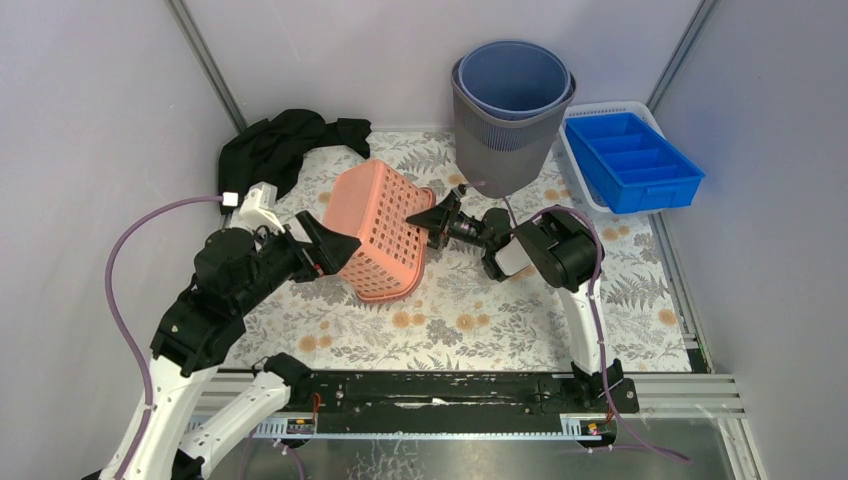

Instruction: Turn the large container upside down

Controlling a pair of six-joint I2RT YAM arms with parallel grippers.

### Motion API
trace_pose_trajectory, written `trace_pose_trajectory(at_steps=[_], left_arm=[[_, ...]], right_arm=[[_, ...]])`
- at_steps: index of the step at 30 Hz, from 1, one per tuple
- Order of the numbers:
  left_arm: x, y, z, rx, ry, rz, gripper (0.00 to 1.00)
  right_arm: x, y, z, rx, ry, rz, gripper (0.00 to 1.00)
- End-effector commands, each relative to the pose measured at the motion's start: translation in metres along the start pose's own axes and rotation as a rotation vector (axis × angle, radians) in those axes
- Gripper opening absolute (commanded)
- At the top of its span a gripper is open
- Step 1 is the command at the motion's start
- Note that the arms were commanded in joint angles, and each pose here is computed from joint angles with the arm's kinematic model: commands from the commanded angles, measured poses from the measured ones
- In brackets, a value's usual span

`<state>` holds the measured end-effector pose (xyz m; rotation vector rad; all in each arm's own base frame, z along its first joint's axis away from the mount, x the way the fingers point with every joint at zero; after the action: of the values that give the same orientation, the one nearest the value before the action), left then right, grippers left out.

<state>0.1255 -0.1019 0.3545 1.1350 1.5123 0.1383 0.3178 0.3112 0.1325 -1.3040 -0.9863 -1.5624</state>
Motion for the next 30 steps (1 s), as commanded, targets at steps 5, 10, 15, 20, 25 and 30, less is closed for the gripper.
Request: trace_pose_trajectory(at_steps=[5, 10, 15, 20, 25, 30], left_arm=[[-0.008, 0.005, 0.004, -0.029, -0.052, -0.003, 1.00], [-0.007, 0.004, 0.003, -0.028, -0.053, -0.004, 1.00], [-0.006, 0.003, 0.003, -0.029, -0.054, -0.006, 1.00], [-0.006, 0.002, 0.003, -0.029, -0.055, -0.007, 1.00], [-0.005, 0.002, 0.003, -0.027, -0.055, -0.008, 1.00], [-0.005, 0.001, 0.003, -0.028, -0.054, -0.009, 1.00]], right_arm=[[0.004, 0.001, -0.004, 0.035, -0.030, -0.048, 0.52], [-0.002, 0.000, -0.006, 0.042, -0.071, -0.043, 0.52], [-0.003, 0.000, -0.007, 0.047, -0.091, -0.043, 0.54], [-0.003, 0.001, -0.008, 0.049, -0.097, -0.042, 0.55], [-0.003, 0.002, -0.010, 0.048, -0.100, -0.043, 0.55], [-0.005, 0.002, -0.011, 0.049, -0.113, -0.040, 0.55]])
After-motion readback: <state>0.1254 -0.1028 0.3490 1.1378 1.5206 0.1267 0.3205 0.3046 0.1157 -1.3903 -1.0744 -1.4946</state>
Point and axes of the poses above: each gripper's point midway between its finger pads, its own z axis out along the fingers, its own x axis along the line the jaws close on, y = z × x, the point moved 7 cm from there along -z, back along the fingers, and after that the axes turned 7 degrees about -z, right-handed, at the moved point
